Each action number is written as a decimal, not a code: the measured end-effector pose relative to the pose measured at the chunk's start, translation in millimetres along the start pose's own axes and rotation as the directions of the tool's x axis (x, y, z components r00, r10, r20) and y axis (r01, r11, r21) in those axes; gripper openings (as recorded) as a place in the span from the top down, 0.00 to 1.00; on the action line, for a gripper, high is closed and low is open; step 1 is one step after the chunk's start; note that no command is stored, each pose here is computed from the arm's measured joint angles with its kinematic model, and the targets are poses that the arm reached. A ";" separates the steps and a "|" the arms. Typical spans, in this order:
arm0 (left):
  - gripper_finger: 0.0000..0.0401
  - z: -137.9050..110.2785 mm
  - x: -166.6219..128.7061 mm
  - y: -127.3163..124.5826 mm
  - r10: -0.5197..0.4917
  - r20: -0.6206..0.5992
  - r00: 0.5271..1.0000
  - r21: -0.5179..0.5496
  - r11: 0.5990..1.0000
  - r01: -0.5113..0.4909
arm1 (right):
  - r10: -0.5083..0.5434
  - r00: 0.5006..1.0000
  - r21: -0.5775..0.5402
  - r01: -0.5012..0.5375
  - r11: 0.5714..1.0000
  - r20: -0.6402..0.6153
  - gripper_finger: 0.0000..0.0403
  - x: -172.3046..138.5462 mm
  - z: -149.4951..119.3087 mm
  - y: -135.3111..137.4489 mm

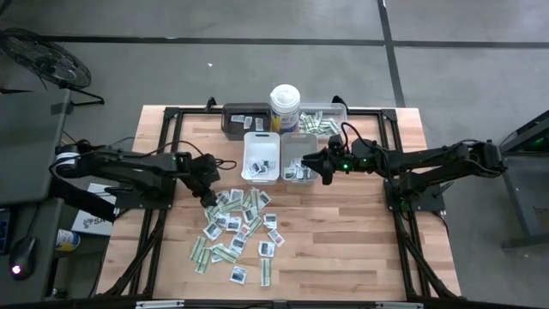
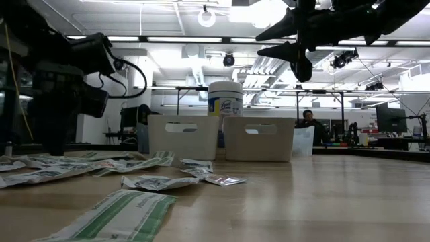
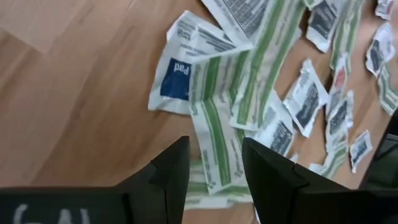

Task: Pick & Place First Aid Supplies
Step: Put the band aid into the transparent bin

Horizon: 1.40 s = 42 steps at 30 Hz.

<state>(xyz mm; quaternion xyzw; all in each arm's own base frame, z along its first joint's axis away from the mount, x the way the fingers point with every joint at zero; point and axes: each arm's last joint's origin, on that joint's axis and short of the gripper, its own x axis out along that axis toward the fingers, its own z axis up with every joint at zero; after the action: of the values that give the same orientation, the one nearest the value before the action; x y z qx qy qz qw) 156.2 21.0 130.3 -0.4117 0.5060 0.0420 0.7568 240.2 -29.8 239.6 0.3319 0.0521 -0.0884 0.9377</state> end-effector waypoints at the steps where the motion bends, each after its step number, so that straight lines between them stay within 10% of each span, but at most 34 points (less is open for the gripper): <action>1: 0.64 1.4 1.9 0.2 -0.001 0.001 1.000 0.001 1.000 0.001 | 0.000 1.000 0.000 0.000 1.000 0.000 0.67 0.0 0.0 0.0; 19: 0.64 12.4 16.6 0.0 -0.060 0.000 0.998 -0.013 0.998 0.060 | 0.002 1.000 0.003 -0.002 1.000 -0.004 0.67 0.0 -0.3 0.2; 34: 0.98 13.1 17.1 1.5 -0.021 0.029 0.999 -0.005 1.000 0.021 | -0.011 1.000 0.000 0.011 1.000 -0.020 0.67 0.0 -1.9 -1.1; 42: 1.00 12.9 17.0 0.7 -0.041 0.018 0.999 0.024 0.999 0.040 | -0.022 0.999 0.005 0.022 1.000 -0.034 0.67 -0.1 -3.3 -2.1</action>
<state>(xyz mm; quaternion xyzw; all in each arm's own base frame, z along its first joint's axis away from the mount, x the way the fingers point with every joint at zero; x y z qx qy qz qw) 173.5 24.0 118.2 -0.4123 0.4909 0.0244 0.7671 239.5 -29.4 235.7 0.3353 0.0715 -0.0932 0.9348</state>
